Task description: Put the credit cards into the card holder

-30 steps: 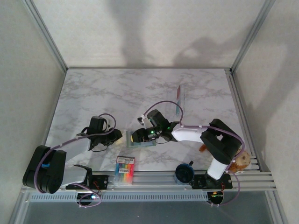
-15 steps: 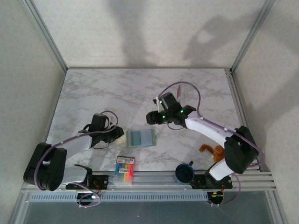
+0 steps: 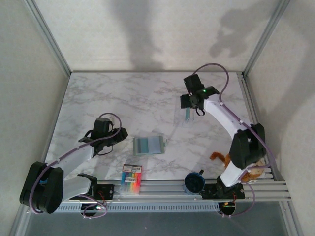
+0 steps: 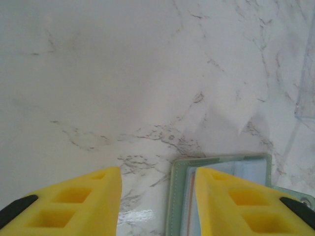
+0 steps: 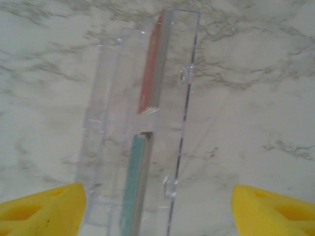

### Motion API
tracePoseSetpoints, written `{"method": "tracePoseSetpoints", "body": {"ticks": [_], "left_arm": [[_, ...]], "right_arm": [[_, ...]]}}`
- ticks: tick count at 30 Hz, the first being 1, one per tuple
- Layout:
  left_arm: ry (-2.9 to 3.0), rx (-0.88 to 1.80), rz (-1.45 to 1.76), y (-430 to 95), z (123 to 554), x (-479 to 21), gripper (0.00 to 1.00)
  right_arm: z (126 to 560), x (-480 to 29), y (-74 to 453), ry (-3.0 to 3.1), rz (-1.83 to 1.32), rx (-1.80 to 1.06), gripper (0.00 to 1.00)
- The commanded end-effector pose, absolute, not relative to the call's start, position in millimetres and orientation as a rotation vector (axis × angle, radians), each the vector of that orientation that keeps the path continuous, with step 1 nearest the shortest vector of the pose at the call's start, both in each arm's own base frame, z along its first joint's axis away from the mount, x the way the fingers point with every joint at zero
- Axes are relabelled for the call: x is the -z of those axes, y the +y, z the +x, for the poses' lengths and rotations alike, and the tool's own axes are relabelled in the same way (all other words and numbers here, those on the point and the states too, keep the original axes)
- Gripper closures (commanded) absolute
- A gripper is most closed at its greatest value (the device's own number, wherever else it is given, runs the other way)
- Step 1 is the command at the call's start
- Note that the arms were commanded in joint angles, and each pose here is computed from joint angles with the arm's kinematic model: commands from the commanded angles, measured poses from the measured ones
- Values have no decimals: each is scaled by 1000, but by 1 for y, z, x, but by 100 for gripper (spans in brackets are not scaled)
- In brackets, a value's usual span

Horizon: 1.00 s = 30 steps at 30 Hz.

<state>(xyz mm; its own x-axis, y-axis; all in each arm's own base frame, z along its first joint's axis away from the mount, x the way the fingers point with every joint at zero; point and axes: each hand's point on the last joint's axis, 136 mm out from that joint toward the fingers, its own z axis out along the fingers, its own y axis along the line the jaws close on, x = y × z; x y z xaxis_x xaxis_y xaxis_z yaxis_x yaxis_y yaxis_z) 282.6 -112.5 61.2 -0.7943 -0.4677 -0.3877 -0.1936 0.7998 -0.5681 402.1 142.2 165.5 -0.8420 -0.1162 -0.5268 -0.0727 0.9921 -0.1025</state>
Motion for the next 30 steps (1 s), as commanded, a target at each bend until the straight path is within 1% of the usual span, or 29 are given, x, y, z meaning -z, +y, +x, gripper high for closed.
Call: {"method": "tracePoseSetpoints", "body": {"ticks": [1,7,12,14,23,25,30], "left_arm": [[2451,627,-481,-105,284,-63,56],[2471,603,-482,-102,278,-54,55],[2502,616,-470,-105,275,-47,54],[2503,601,-482,-102,273,-45,54],[2497,605,-493,-101,271,-44,53],[2496,614,-492,-103,271,-45,53],[2492,618,-502,-102,271,-45,52]], "right_arm": [[406,-158,118,2630,-162,317,20],[404,-131,123,2715,-210,322,20],[398,-117,118,2767,-215,380,26],[396,-114,113,2769,-216,422,26],[396,-132,100,2678,-243,571,30],[394,-132,106,2690,-255,522,29],[384,-116,120,2748,-290,391,25]]}}
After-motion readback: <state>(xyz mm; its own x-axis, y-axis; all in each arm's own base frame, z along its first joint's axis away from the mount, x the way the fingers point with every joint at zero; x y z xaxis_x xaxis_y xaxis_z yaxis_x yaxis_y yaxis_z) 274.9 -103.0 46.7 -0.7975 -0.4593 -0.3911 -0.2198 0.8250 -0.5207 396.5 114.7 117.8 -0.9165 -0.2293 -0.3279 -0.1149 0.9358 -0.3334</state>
